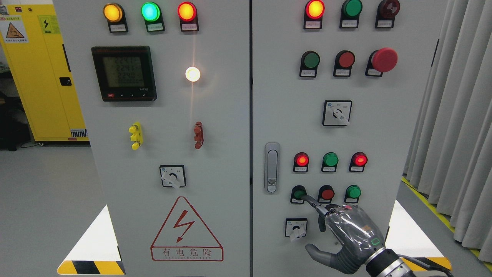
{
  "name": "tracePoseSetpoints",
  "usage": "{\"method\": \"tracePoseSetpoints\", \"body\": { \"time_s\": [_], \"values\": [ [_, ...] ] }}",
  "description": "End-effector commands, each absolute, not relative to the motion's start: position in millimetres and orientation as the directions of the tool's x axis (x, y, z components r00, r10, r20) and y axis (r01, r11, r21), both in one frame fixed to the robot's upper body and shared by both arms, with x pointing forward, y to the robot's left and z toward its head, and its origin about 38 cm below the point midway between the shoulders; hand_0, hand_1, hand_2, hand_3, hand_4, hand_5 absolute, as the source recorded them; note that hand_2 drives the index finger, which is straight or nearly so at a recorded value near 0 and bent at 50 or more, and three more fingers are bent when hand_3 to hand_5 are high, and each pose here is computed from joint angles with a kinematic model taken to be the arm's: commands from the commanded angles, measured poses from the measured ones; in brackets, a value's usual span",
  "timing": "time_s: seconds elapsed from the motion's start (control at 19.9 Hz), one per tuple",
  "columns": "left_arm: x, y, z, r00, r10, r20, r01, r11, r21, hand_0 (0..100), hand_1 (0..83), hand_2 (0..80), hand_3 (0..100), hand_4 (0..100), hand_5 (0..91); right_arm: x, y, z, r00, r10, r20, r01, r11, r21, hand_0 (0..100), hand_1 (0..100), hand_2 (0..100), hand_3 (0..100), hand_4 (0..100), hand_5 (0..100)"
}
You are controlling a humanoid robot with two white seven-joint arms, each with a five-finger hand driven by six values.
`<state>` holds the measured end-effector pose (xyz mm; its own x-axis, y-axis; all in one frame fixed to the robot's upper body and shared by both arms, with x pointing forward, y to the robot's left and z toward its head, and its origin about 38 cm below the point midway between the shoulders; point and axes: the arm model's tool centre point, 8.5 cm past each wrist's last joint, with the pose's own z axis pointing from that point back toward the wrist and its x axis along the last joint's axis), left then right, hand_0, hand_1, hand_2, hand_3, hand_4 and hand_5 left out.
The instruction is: Press green start button
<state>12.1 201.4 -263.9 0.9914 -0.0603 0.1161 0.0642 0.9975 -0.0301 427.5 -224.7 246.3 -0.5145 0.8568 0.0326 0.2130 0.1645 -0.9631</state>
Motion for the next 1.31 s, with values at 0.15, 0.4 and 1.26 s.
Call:
{"method": "tracePoseSetpoints", "body": {
  "time_s": [0.15, 0.4, 1.26],
  "values": [
    [35, 200, -263, 0.985, -0.061, 0.164, 0.067, 0.997, -0.032, 12, 55.6, 0.0, 0, 0, 0.0, 433, -221, 240, -0.508, 0.860, 0.049, 0.184, 0.164, -0.969, 27, 66, 0, 71, 68, 74],
    [35, 200, -263, 0.985, -0.061, 0.164, 0.067, 0.997, -0.032, 12, 55.6, 0.0, 0, 0, 0.0, 429, -220, 247, -0.519, 0.854, 0.044, 0.206, 0.174, -0.963, 27, 66, 0, 71, 68, 74],
    [35, 200, -263, 0.985, -0.061, 0.164, 0.067, 0.997, -0.032, 12, 55.6, 0.0, 0, 0, 0.0, 375, -207, 270, -0.565, 0.824, -0.029, 0.341, 0.202, -0.918, 29, 66, 0, 71, 68, 74]
  ]
}}
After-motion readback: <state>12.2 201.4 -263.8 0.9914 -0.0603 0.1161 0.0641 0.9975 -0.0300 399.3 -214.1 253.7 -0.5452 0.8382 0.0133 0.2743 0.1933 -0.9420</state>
